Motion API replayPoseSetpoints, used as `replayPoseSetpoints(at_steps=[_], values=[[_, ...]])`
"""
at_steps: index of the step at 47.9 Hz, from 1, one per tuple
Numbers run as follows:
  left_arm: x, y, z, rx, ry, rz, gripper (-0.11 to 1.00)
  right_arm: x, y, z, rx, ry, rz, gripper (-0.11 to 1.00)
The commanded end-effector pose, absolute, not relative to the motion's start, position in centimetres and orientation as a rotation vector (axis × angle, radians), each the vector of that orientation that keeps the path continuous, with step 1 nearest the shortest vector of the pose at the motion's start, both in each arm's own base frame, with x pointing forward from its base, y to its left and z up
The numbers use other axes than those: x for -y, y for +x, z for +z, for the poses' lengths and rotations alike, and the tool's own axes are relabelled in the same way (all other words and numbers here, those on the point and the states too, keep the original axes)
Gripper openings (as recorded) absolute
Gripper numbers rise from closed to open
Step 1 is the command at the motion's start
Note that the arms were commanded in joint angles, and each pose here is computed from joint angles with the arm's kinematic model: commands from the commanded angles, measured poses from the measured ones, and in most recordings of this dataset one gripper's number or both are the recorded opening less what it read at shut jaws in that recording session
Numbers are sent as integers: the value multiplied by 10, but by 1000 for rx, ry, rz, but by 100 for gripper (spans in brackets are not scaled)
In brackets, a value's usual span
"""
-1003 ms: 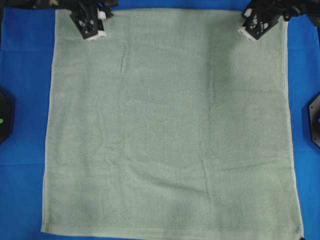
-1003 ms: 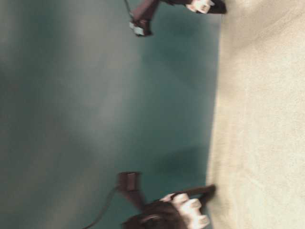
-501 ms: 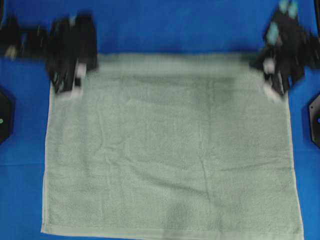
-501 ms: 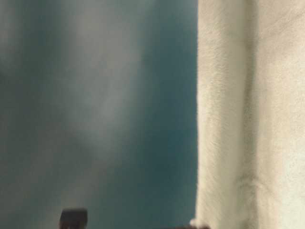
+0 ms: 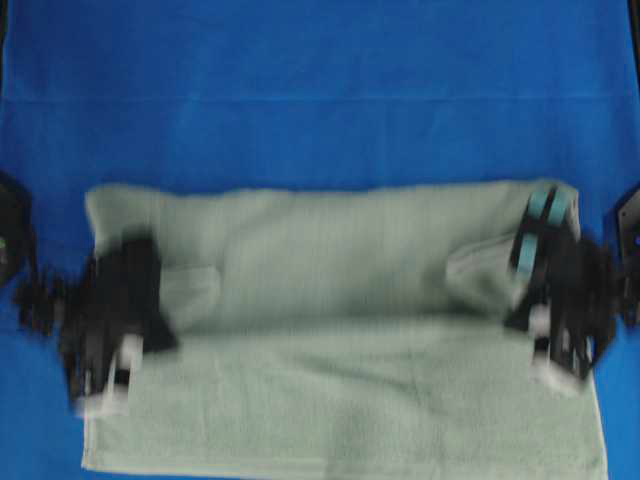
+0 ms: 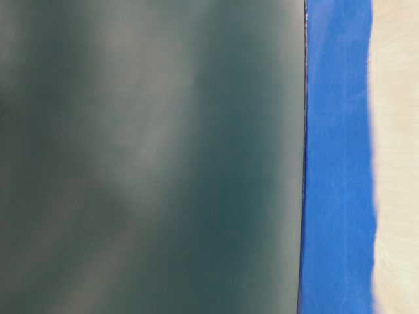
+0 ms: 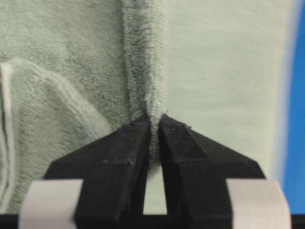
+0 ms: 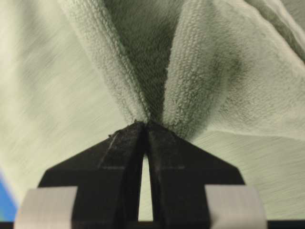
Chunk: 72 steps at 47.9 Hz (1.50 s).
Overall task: Fold a bath towel.
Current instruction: 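Pull the far corners toward the near edge, folding the towel in half, then release and regrasp the folded edge corners with both grippers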
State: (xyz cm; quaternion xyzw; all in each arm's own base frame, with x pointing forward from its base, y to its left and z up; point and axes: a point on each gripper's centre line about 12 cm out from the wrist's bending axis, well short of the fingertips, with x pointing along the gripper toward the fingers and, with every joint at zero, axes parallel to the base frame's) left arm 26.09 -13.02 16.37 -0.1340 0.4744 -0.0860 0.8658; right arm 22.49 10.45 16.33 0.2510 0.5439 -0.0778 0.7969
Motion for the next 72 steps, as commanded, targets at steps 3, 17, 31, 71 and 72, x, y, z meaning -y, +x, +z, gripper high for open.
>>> replayPoseSetpoints(at_steps=[3,17,31,71,72], values=[[184,258,152,-1047,-300,-258,5,-153,229,158,-1230,530,-136,3],[251,278,134,-1102,-262,-325,5,-217,229,144,-1287,535,-149,3],[271,272,123,-1132,-240,-348,5,-238,223,133,-1314,551,-175,3],[238,272,157,-1184,-200,-274,69,-262,249,171,-1219,435,-144,61],[236,272,160,-1183,-196,-271,69,-259,249,174,-1214,418,-155,61]])
